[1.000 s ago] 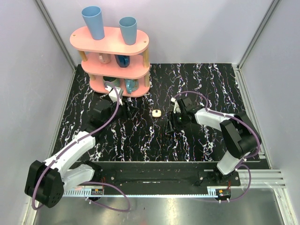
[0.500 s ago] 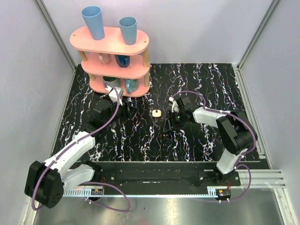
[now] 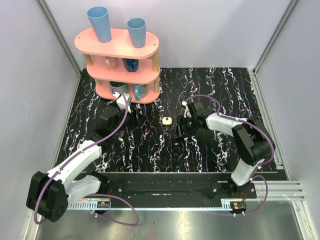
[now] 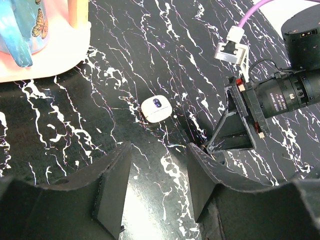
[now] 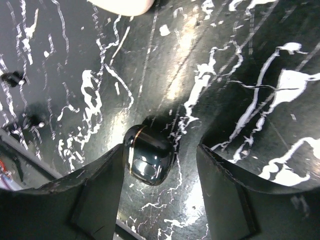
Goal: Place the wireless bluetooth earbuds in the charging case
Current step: Pick up the charging case from the center of the board.
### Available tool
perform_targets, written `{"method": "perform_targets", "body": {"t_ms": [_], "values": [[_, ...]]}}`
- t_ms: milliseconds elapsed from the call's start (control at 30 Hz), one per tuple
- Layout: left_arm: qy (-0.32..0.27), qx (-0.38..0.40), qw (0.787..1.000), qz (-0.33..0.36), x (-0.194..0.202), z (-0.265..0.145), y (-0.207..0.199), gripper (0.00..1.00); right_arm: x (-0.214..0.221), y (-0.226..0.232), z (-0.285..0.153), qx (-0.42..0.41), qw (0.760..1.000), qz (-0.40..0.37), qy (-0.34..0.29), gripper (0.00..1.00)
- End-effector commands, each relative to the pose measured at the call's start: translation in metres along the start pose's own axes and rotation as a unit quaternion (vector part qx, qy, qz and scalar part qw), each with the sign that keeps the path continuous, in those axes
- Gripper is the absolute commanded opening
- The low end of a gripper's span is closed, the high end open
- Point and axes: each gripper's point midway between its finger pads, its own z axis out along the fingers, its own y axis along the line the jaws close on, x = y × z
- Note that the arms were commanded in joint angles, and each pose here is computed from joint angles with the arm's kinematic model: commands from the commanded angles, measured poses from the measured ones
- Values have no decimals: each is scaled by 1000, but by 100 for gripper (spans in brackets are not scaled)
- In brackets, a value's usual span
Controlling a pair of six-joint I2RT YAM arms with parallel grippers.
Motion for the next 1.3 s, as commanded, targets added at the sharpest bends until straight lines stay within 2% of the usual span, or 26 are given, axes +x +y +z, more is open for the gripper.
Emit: {"method": "perform_targets", "body": {"t_ms": [0,167,333,467,567,633,700,767,900,1033,1267], "values": [[-23,10,1000,10,-15,-1,-4,52,-1,-10,-6,80,997,-6,-14,68],[-24,3,1000,8,-14,-1,-2,52,-1,6,-6,116,992,-9,-42,71],[-29,-2,1000,9,-17,-3,-1,52,-3,-3,-9,194,978,11,-81,71],[-34,-12,999,7,-16,-5,3,53,3,-12,1,229,971,10,-69,67],[-40,-19,999,6,-17,-8,5,59,7,-9,7,243,967,0,-71,66],[-45,-27,999,7,-18,-11,7,74,5,-7,7,250,965,0,-77,63],[-47,-33,998,10,-18,-13,9,83,4,-8,8,254,964,-4,-78,61],[-52,-34,998,11,-20,-14,9,99,5,-11,11,264,962,-8,-73,59],[-52,-39,998,11,-19,-16,11,99,13,-12,8,273,960,7,-63,62],[-64,-44,997,16,-22,-19,13,99,12,-17,-3,294,951,30,-86,64],[-93,-26,995,29,-27,-23,7,99,9,-20,-3,305,948,33,-90,49]]}}
